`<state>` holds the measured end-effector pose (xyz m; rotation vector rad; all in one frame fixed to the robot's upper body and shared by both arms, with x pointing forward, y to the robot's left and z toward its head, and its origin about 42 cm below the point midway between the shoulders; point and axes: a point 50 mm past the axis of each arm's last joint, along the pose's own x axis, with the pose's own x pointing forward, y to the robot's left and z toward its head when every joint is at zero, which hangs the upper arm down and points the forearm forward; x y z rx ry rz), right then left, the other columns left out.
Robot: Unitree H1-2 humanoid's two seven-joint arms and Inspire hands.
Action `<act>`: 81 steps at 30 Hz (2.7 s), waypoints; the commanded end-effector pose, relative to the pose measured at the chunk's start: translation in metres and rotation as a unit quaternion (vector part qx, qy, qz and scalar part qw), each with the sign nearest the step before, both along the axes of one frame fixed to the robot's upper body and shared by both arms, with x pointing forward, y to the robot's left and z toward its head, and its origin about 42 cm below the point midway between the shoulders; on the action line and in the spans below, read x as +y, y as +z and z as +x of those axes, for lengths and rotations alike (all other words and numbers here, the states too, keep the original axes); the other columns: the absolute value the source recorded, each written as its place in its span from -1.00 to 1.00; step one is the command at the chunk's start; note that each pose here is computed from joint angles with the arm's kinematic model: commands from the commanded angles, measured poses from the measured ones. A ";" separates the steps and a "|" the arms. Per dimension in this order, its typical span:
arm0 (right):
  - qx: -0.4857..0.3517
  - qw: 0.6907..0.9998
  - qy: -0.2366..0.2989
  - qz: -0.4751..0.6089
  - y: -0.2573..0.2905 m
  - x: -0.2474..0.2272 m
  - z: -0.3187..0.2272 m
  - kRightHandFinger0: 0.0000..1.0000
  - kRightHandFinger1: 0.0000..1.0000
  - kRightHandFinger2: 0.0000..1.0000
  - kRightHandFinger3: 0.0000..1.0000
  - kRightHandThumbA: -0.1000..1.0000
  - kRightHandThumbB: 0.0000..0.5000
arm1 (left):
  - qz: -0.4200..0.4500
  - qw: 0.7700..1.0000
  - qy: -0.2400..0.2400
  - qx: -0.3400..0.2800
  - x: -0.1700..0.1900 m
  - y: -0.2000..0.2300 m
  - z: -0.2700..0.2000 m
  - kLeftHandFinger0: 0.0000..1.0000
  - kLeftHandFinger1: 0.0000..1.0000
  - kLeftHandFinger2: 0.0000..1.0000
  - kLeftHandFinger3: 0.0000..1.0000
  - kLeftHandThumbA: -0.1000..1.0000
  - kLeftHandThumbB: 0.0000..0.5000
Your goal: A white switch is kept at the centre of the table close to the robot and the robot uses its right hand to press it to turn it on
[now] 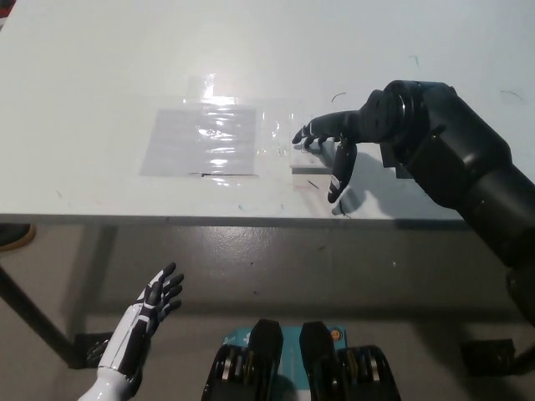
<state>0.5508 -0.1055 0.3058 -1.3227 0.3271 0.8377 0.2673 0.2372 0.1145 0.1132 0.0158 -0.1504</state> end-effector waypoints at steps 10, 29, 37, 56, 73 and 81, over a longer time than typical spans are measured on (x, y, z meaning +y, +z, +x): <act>0.007 1.000 0.002 -0.003 0.013 0.008 0.001 1.00 1.00 1.00 1.00 1.00 0.16 | -0.004 1.000 -0.007 -0.012 0.003 0.006 0.001 1.00 1.00 1.00 1.00 1.00 -0.98; -0.020 1.000 0.020 -0.003 0.019 0.008 0.000 1.00 1.00 1.00 1.00 1.00 0.27 | 0.001 1.000 -0.009 -0.012 0.002 0.003 -0.004 1.00 1.00 1.00 1.00 1.00 -0.96; -0.151 0.974 0.004 0.171 0.154 -0.013 0.005 1.00 1.00 1.00 1.00 1.00 0.10 | 0.009 1.000 -0.011 -0.018 0.002 0.009 0.002 1.00 1.00 1.00 1.00 1.00 -0.95; -0.370 0.810 0.095 0.446 0.268 -0.149 -0.165 1.00 1.00 1.00 1.00 1.00 0.01 | -0.005 0.999 -0.005 -0.045 0.003 0.027 0.024 1.00 1.00 1.00 1.00 1.00 -0.98; -0.387 0.646 0.031 0.657 0.050 -0.164 -0.332 1.00 1.00 1.00 1.00 1.00 -0.14 | -0.012 0.999 -0.012 -0.045 -0.003 0.025 0.026 1.00 1.00 1.00 1.00 1.00 -0.90; -0.358 0.609 -0.149 0.692 -0.063 -0.150 -0.315 1.00 1.00 1.00 1.00 1.00 -0.06 | -0.016 0.999 -0.012 -0.047 -0.001 0.021 0.019 1.00 1.00 1.00 1.00 1.00 -0.67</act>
